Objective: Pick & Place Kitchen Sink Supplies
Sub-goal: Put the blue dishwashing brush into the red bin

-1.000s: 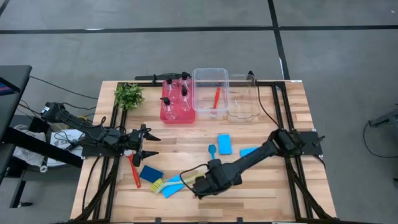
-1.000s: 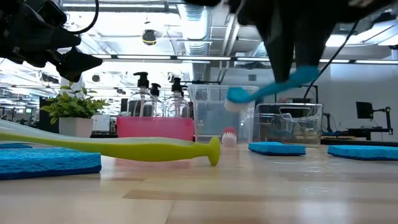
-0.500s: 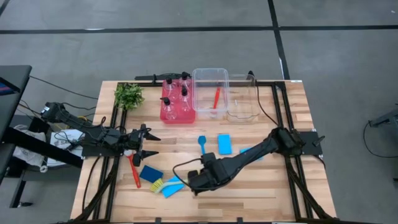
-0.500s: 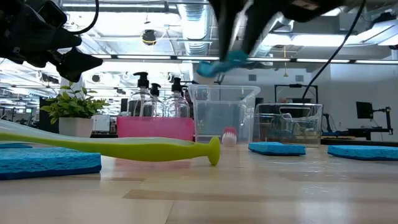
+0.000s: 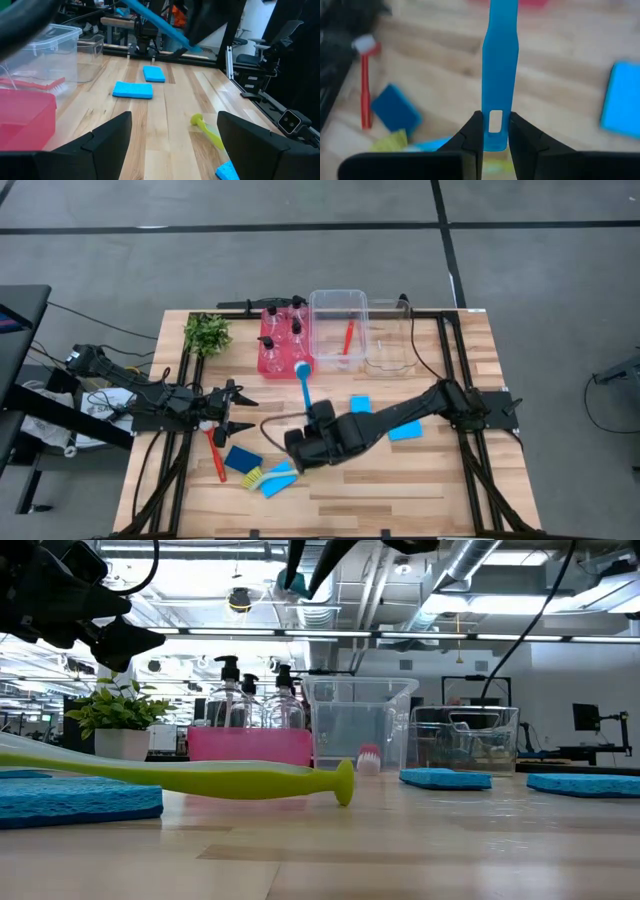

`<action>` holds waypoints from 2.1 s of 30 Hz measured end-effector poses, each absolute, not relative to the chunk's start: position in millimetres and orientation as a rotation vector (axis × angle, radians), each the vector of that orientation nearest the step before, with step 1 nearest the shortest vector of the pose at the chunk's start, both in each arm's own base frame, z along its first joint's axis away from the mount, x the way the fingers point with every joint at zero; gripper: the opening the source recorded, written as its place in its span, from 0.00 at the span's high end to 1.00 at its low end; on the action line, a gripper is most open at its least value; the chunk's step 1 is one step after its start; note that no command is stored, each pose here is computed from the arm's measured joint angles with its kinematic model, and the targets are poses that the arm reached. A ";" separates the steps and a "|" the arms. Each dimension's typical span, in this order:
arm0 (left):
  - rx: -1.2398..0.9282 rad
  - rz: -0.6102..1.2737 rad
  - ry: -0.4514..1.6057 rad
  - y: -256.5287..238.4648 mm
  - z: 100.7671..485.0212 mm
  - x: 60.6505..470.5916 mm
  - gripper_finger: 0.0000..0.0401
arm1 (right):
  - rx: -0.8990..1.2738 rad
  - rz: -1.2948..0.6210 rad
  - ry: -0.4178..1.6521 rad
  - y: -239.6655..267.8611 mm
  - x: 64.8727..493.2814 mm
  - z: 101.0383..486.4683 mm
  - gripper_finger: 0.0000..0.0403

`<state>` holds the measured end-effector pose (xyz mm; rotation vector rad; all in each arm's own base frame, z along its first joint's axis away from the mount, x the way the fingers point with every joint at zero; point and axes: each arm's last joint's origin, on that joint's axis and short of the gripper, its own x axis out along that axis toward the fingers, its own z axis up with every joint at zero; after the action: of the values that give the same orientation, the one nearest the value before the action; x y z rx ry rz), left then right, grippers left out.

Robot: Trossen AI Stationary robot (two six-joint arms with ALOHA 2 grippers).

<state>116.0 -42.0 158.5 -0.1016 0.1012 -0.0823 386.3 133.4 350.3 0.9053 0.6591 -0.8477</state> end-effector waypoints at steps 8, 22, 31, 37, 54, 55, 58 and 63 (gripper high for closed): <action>-0.102 -0.090 0.102 -42.2 158.5 115.9 0.26 | 0.802 -0.929 0.626 84.9 386.2 376.7 0.86; -0.129 -0.114 0.106 -43.0 158.5 115.9 0.26 | 0.728 -1.065 0.626 -15.9 368.7 409.0 0.93; -0.128 -0.114 0.107 -43.0 158.3 115.9 0.26 | 0.731 -1.170 0.661 -57.2 356.8 409.7 0.96; -0.128 -0.115 0.109 -43.0 158.2 115.9 0.26 | 0.724 -1.156 0.676 -58.4 355.8 410.4 0.96; -0.126 -0.114 0.112 -43.0 157.8 115.9 0.26 | 0.605 -1.070 0.749 -45.2 357.9 410.3 0.97; -0.126 -0.114 0.112 -43.0 157.8 115.9 0.26 | 0.589 -1.059 0.759 -43.9 358.1 410.3 0.97; -0.128 -0.114 0.113 -43.0 157.8 115.9 0.26 | 0.518 -0.992 0.819 -39.8 358.6 409.9 0.99; -0.161 -0.077 0.112 -41.9 157.7 116.0 0.26 | 0.342 -0.847 0.928 -30.3 359.6 409.5 1.00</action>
<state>116.0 -41.9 157.7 -0.1607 0.1116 -0.0767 359.6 -30.3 409.5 0.3421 0.9284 -0.8468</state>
